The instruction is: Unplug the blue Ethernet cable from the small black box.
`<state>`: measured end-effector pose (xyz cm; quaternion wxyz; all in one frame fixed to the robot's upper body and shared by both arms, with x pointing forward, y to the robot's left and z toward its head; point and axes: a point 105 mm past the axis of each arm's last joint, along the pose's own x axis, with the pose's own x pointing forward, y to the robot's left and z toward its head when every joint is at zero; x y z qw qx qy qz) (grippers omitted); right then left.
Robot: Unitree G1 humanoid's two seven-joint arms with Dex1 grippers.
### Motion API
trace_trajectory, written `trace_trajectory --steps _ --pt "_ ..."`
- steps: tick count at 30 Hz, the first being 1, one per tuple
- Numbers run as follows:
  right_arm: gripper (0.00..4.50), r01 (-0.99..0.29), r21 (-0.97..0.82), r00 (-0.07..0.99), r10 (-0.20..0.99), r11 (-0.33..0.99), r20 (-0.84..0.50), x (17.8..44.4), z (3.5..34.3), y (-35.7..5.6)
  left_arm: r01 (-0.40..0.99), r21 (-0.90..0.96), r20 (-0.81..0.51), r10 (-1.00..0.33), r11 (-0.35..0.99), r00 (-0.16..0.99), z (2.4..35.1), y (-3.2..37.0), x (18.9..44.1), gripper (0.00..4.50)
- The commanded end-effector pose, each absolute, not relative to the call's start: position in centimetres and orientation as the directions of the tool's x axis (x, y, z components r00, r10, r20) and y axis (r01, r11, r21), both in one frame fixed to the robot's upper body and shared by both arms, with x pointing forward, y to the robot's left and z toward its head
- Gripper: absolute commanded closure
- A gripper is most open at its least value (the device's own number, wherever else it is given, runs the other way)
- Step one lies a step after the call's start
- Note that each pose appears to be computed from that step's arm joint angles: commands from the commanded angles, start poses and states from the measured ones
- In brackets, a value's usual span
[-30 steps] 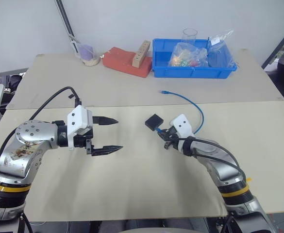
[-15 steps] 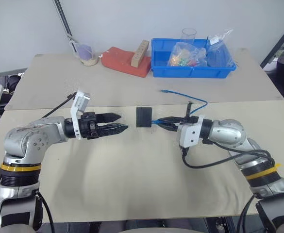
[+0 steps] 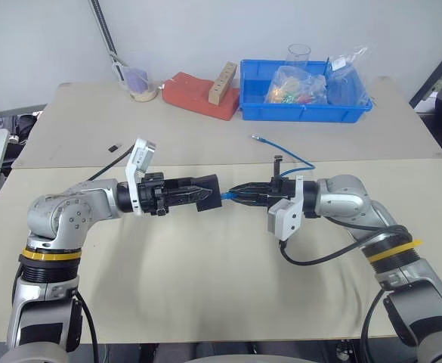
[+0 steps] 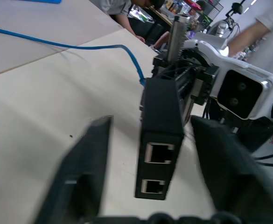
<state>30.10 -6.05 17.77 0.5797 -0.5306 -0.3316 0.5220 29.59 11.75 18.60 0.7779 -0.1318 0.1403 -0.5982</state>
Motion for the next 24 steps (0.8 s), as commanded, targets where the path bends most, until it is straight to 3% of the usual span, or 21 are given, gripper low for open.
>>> trace_trajectory --steps 1,3,4,5,6,8,9,13,17,24 --pt "4.5 -0.186 -0.977 0.203 0.969 -0.104 -0.142 29.7 19.3 -5.5 0.917 -0.336 -0.041 -0.975 0.218 0.216 19.4 11.5 29.1 3.98" --pt "4.5 -0.195 -0.974 0.2 0.968 -0.111 -0.15 29.8 19.2 -5.4 0.924 -0.317 -0.048 -0.976 0.215 0.211 19.4 11.3 29.0 3.96" --pt "4.03 -0.248 -0.963 0.193 0.968 -0.109 -0.159 29.8 19.1 -5.4 0.928 -0.303 -0.054 -0.976 0.218 0.212 19.3 11.2 29.1 3.96" --pt "4.03 -0.315 -0.943 0.184 0.968 -0.107 -0.171 29.8 18.9 -5.5 0.934 -0.288 -0.056 -0.977 0.213 0.205 19.3 11.1 29.1 3.96" --pt "3.44 -0.409 -0.908 0.172 0.969 -0.096 -0.18 29.8 18.9 -5.6 0.939 -0.274 -0.061 -0.978 0.207 0.197 19.3 11.1 29.0 3.96" --pt "2.99 -0.586 -0.805 0.134 0.969 -0.091 -0.207 29.5 19.0 -5.8 0.949 -0.25 -0.063 -0.981 0.193 0.182 19.4 11.2 28.9 3.96" --pt "2.54 -0.666 -0.742 0.117 0.971 -0.081 -0.211 29.4 19.2 -5.9 0.953 -0.239 -0.064 -0.982 0.188 0.178 19.4 11.2 28.9 3.96" --pt "1.15 -0.948 -0.317 0.041 0.978 -0.026 -0.205 29.0 21.0 -6.1 0.967 -0.197 -0.072 -0.986 0.163 0.152 19.3 11.2 28.9 3.96" --pt "1.15 -0.996 -0.083 0.013 0.971 -0.008 -0.238 29.0 21.4 -6.2 0.974 -0.184 -0.069 -0.99 0.135 0.124 19.4 11.0 28.7 3.96" --pt "1.15 -0.999 0.04 0.009 0.956 0.021 -0.294 29.6 19.8 -6.3 0.98 -0.167 -0.06 -0.993 0.11 0.102 19.9 10.8 28.5 3.96"
